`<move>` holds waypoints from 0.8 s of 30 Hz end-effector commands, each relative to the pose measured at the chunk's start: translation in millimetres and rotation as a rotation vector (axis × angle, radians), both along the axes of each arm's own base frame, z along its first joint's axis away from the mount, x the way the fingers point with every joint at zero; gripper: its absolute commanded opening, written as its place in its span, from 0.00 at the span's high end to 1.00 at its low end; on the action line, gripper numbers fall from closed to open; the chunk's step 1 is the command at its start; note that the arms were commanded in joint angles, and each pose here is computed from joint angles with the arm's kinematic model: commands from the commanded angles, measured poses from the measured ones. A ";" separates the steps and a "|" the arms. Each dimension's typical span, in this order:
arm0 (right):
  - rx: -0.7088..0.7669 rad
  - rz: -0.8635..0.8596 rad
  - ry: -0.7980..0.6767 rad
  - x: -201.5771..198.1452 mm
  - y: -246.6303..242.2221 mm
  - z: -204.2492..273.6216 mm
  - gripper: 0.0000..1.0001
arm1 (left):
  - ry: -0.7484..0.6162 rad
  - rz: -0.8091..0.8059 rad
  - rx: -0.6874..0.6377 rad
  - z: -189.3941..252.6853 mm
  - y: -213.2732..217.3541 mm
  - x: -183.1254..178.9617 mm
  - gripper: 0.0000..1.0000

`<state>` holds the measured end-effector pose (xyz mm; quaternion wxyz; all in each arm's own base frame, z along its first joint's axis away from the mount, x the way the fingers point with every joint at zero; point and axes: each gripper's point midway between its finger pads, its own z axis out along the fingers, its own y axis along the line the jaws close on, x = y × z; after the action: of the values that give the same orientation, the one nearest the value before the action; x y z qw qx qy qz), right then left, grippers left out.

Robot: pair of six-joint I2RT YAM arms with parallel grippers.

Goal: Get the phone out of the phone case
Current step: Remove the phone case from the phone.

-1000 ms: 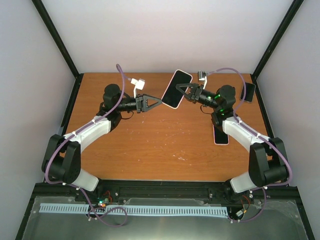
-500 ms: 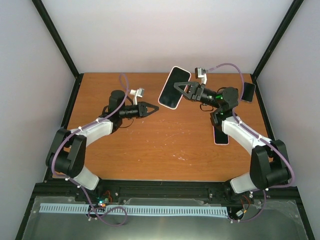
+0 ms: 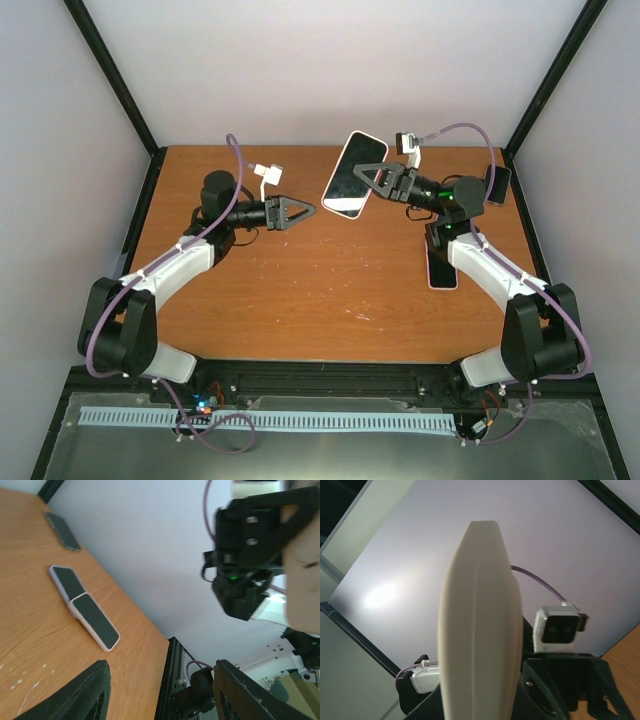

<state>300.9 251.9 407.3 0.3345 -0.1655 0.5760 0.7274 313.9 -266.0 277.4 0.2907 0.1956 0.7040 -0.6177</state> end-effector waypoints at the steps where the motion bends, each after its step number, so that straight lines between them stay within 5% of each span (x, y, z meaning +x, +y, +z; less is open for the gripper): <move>1: 0.030 -0.013 -0.098 -11.6 -7.3 19.9 0.97 | -0.177 -0.110 -0.068 47.1 2.3 -21.0 0.42; 24: -0.019 0.002 -0.064 -9.6 1.9 -3.1 0.97 | -0.191 -0.199 -0.122 75.3 -11.1 -40.7 0.45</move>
<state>300.8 253.6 391.2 0.3261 -0.1699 0.5897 0.7191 276.3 -273.6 332.7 0.2867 0.2850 0.6286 -0.6644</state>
